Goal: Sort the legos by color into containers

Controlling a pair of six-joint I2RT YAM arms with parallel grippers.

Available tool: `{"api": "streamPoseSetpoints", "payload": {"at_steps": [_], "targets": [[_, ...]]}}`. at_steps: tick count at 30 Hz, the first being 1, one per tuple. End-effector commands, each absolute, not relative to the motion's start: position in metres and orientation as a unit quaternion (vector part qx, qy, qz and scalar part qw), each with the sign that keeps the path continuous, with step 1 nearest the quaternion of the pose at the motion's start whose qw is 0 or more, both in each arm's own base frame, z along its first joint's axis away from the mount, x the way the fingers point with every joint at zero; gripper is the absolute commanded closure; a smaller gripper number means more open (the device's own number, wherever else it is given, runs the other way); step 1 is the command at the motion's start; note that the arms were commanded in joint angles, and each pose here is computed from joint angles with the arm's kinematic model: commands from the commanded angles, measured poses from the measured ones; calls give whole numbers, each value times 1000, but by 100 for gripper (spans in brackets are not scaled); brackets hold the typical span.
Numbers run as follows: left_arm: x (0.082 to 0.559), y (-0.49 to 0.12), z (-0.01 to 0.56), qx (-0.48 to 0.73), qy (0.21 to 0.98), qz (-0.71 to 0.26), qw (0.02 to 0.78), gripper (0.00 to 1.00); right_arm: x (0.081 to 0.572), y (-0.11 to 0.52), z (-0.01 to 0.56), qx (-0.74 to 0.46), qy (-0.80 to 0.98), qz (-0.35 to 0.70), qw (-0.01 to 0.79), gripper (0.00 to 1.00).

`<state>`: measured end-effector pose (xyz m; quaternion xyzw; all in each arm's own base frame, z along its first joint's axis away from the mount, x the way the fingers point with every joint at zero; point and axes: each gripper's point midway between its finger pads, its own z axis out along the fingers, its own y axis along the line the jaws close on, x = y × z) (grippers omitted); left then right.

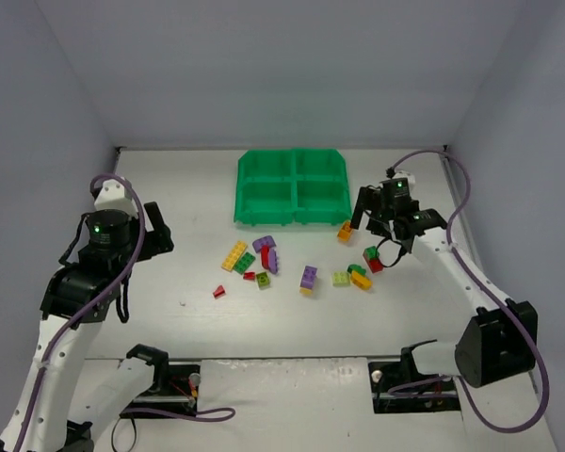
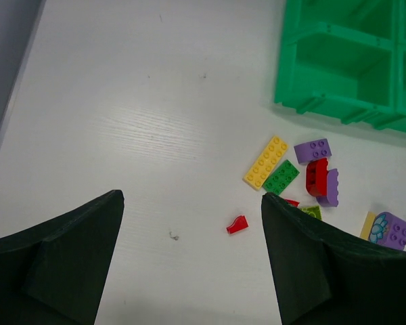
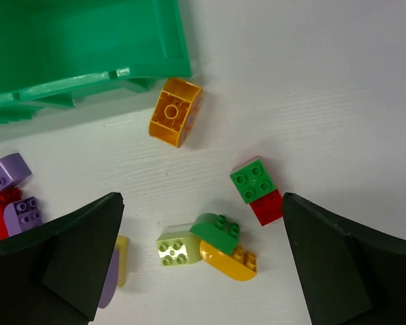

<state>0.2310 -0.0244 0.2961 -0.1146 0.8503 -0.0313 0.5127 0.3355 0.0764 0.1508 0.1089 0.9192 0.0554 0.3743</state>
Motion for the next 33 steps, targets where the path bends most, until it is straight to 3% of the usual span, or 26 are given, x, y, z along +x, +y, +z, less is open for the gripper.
{"api": "streamPoseSetpoints", "payload": {"at_steps": [1,9,12,13,16,29,33], "targets": [[238,-31,300,-109,846,-45,520,24,352,92,146,156,912,71,372,0],[237,-31,293,-89,853,-38,514,23,376,120,112,166,921,31,351,0],[237,-27,287,-85,859,-20,505,24,383,124,99,185,918,18,349,12],[237,-26,285,-84,861,-16,502,24,385,124,92,190,919,12,346,19],[234,-25,281,-82,865,-13,495,24,394,124,83,201,915,5,350,26],[221,-20,278,-86,866,-9,492,23,416,128,57,236,906,-8,350,26],[221,-19,280,-86,866,-6,493,23,415,120,54,246,901,-24,356,56]]}}
